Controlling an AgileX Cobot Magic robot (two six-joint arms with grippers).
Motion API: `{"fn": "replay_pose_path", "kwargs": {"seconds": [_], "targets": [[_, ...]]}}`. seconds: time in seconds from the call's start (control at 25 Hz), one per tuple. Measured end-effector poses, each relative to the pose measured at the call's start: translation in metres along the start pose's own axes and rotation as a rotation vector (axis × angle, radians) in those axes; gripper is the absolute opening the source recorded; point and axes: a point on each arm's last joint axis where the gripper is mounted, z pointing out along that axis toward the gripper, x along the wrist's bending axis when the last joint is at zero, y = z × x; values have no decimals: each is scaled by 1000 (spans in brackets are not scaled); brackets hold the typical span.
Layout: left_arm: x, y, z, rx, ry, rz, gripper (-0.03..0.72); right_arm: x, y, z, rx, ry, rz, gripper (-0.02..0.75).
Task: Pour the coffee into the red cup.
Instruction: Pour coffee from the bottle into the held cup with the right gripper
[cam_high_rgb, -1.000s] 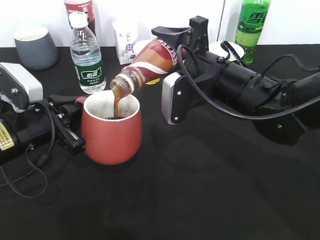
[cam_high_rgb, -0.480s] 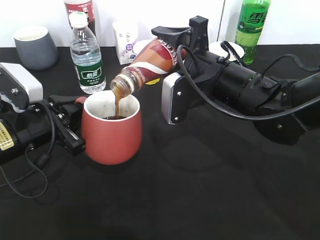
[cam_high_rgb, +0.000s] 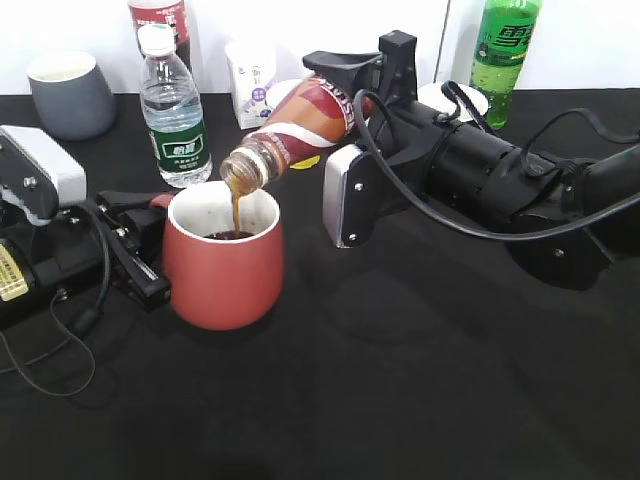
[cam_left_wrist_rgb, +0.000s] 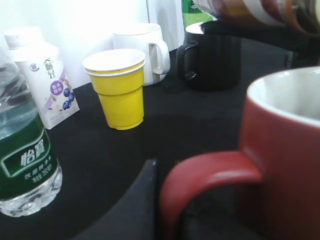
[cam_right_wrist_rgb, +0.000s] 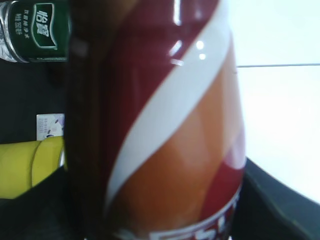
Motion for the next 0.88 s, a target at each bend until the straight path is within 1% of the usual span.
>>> {"fn": "replay_pose_path", "kwargs": {"seconds": [0.88], "targets": [[0, 0, 0, 4, 0, 0, 48, 0, 0, 0, 0, -1, -24, 536]]}}
